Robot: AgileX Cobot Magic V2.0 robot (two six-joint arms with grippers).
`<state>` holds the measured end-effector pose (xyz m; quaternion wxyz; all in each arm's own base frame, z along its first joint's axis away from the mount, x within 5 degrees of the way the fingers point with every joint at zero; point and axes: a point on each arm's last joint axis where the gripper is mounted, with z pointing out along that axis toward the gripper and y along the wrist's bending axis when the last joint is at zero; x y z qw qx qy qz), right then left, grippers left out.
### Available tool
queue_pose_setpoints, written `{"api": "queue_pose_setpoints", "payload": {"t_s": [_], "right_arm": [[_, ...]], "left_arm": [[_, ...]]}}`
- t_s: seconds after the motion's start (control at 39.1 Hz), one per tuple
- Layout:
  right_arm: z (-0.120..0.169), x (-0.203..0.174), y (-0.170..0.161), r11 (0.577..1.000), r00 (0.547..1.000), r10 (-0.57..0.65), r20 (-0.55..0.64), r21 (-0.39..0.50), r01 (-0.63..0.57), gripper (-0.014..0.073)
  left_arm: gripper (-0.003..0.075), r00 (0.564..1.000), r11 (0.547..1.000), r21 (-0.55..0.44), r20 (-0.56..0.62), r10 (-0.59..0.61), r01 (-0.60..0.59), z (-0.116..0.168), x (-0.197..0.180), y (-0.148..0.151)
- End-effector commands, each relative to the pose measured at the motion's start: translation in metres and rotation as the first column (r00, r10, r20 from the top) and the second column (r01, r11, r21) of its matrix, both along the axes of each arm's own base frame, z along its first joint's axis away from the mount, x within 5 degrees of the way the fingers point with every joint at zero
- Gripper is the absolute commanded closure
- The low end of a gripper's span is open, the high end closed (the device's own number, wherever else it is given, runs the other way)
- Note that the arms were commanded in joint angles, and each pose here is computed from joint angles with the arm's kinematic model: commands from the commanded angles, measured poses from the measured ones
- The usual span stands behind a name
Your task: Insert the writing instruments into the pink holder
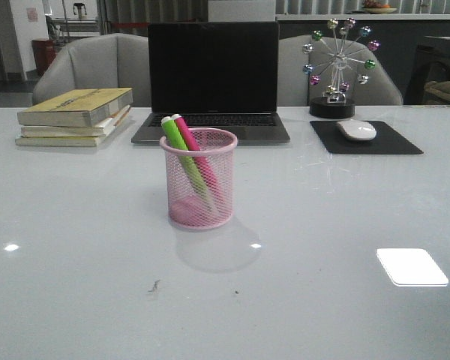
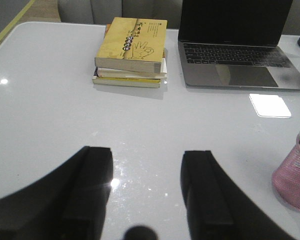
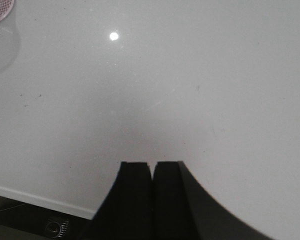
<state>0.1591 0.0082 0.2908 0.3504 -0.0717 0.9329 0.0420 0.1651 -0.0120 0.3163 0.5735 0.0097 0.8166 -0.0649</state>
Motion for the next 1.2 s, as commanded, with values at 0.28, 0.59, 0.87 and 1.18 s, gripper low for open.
{"api": "queue_pose_setpoints", "payload": {"t_s": [0.28, 0.59, 0.87, 1.18], "right_arm": [[0.014, 0.004, -0.001, 1.000, 0.995, -0.016, 0.101, 0.010, 0.015, 0.0546], [0.037, -0.017, -0.004, 0.996, 0.919, -0.094, 0.383, 0.035, 0.087, 0.0546], [0.020, -0.054, -0.011, 0.970, 0.783, -0.243, 0.572, 0.155, 0.187, 0.0546], [-0.033, -0.088, -0.010, 0.964, 0.659, -0.265, 0.704, 0.206, 0.168, 0.0546]], "left_arm": [[0.0327, 0.994, 0.999, -0.021, 0.105, 0.027, -0.025, 0.017, 0.001, 0.001], [0.0327, 0.994, 0.999, -0.021, 0.103, 0.026, -0.024, 0.017, 0.001, 0.001], [0.0327, 0.994, 0.999, -0.021, 0.103, 0.026, -0.024, 0.017, 0.001, 0.001], [0.0327, 0.994, 0.999, -0.021, 0.103, 0.026, -0.024, 0.017, 0.001, 0.001]]}}
